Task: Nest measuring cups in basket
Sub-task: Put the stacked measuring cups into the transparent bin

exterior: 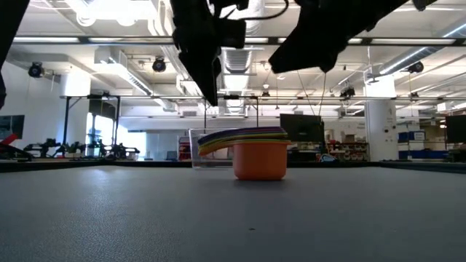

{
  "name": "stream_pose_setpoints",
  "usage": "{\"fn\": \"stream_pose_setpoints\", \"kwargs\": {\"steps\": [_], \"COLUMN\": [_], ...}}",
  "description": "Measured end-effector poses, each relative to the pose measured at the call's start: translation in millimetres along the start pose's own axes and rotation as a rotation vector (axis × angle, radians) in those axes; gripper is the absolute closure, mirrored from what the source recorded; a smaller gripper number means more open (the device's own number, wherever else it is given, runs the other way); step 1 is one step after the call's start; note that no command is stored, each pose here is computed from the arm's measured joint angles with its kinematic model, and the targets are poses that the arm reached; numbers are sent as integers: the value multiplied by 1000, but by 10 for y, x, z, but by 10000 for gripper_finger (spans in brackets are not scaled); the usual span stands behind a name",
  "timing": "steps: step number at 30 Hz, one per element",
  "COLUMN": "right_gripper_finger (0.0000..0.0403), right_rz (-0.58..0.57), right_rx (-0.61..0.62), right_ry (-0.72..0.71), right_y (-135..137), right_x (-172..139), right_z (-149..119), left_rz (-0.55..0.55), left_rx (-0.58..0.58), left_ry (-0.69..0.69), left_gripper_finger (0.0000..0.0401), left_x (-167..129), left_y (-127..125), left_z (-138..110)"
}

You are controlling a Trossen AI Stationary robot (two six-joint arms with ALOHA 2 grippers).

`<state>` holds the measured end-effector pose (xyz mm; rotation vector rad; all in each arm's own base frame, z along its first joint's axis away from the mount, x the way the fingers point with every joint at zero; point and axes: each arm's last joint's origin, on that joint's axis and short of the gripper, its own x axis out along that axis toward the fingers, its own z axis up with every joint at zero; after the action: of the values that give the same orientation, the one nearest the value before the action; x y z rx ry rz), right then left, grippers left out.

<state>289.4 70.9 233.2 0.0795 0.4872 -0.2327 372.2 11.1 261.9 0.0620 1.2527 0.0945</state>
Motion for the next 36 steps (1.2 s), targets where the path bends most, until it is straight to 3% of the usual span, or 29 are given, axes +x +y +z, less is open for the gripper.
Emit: {"fn": "stream_pose_setpoints", "kwargs": {"steps": [5,11,24,36], "right_gripper_finger": [277,296,321,324], "right_rz": [-31,-29,33,27], "right_rx": [-27,-27,37,-11], "right_ry": [23,1,-365,-431], "right_y": [22,6,-258,-322], "right_x": [154,122,-261,-370], "right_z": [-94,-122,-211,-235], "left_rz": [-1,4,-52,-49], "left_rx": [92,150,177,187], "left_ry": [-76,-114,-255,-318], "left_gripper_finger": [74,74,74,74], "left_x": [-81,-27,-90,-135], "left_y": [-52,-40,-18,5], "left_z": [-48,-189,-342,-298]}}
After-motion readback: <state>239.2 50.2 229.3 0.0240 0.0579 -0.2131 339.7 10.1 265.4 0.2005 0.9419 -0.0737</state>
